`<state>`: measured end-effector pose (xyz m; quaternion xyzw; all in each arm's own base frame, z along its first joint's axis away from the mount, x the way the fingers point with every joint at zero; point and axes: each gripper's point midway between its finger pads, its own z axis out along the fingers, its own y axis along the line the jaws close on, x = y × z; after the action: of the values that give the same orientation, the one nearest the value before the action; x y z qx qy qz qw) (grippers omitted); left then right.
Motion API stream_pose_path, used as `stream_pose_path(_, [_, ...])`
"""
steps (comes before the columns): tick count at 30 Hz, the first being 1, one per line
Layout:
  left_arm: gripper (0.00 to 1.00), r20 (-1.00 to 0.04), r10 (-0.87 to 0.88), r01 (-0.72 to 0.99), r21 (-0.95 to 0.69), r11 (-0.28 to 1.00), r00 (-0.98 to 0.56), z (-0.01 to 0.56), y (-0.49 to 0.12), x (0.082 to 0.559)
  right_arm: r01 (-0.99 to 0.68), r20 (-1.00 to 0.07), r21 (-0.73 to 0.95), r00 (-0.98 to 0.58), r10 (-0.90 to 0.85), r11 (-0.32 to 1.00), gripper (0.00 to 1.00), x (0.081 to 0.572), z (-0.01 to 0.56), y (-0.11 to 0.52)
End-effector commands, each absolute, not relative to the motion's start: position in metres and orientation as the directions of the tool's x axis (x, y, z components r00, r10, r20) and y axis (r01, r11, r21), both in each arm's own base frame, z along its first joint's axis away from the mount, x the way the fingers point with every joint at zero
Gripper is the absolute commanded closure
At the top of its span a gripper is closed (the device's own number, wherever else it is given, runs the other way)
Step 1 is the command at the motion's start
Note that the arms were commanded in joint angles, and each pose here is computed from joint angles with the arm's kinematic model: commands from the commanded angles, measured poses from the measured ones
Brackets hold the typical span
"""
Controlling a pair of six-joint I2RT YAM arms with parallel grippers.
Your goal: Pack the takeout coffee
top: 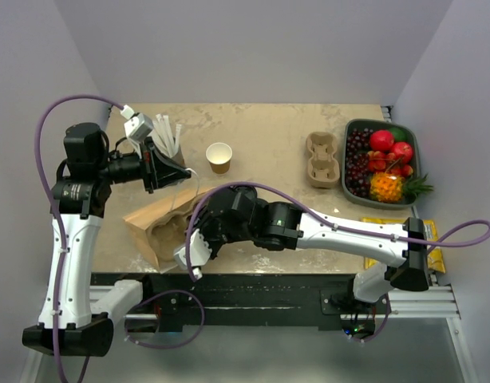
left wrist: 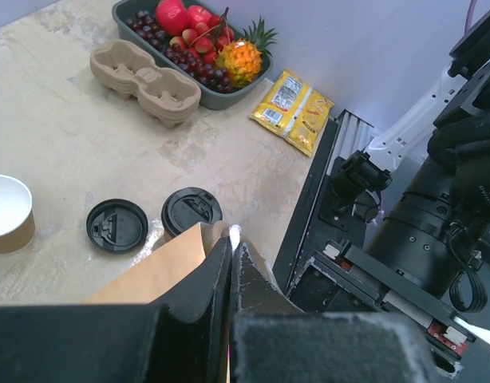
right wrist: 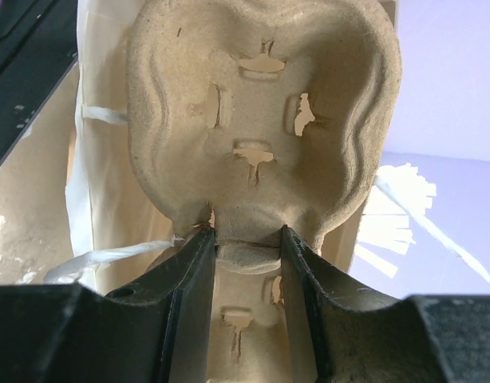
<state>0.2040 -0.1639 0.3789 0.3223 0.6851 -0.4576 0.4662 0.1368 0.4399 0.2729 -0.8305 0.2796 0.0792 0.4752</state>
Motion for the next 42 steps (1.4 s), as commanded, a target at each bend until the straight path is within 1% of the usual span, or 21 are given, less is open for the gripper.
stream_pose_path(1, [1.0,-0.936,0.0,0.867,-0.327,0.376,-0.352,0.381,-0.163,0.208,-0.528,-0.444,-0.8,0.84,-0.312,-0.285,0.99,0.131,0.317,0.444])
stream_pose_path(4, [1.0,-0.932,-0.003,0.86,-0.335,0.384,-0.362,0.378,-0.162,0.212,-0.485,-0.406,-0.818,0.867,-0.288,-0.308,0.98,0.129,0.319,0.446])
stream_pose_path(6, [1.0,-0.931,-0.004,0.858,-0.339,0.385,-0.366,0.376,-0.162,0.213,-0.48,-0.403,-0.819,0.872,-0.279,-0.316,0.97,0.128,0.32,0.448])
stream_pose_path(12, [1.0,-0.933,-0.01,0.861,-0.337,0.381,-0.36,0.376,-0.163,0.212,-0.577,-0.507,-0.744,0.816,-0.276,-0.338,0.97,0.116,0.318,0.455])
stream_pose_path(14, [1.0,-0.933,-0.011,0.861,-0.337,0.381,-0.36,0.377,-0.163,0.212,-0.595,-0.524,-0.721,0.804,-0.282,-0.357,0.98,0.112,0.313,0.454])
stream_pose_path(18, [1.0,-0.931,-0.013,0.859,-0.343,0.38,-0.366,0.376,-0.163,0.214,-0.626,-0.553,-0.702,0.78,-0.293,-0.341,0.98,0.112,0.312,0.453])
stream_pose_path(22, [1.0,-0.93,-0.01,0.858,-0.343,0.383,-0.367,0.376,-0.163,0.214,-0.63,-0.564,-0.707,0.776,-0.281,-0.32,1.0,0.11,0.317,0.45])
stream_pose_path(27, [1.0,-0.925,0.004,0.852,-0.347,0.391,-0.379,0.369,-0.161,0.215,-0.627,-0.591,-0.743,0.779,-0.211,-0.234,1.0,0.106,0.351,0.444])
stream_pose_path(30, [1.0,-0.925,0.006,0.851,-0.346,0.395,-0.379,0.368,-0.161,0.216,-0.627,-0.597,-0.747,0.779,-0.192,-0.222,1.0,0.104,0.361,0.442])
stream_pose_path(35, [1.0,-0.929,0.005,0.854,-0.338,0.395,-0.37,0.372,-0.161,0.217,-0.635,-0.602,-0.732,0.773,-0.201,-0.248,1.0,0.102,0.353,0.441])
stream_pose_path(42, [1.0,-0.924,0.015,0.857,-0.348,0.38,-0.382,0.373,-0.162,0.213,-0.66,-0.625,-0.713,0.751,-0.214,-0.236,1.0,0.109,0.339,0.444])
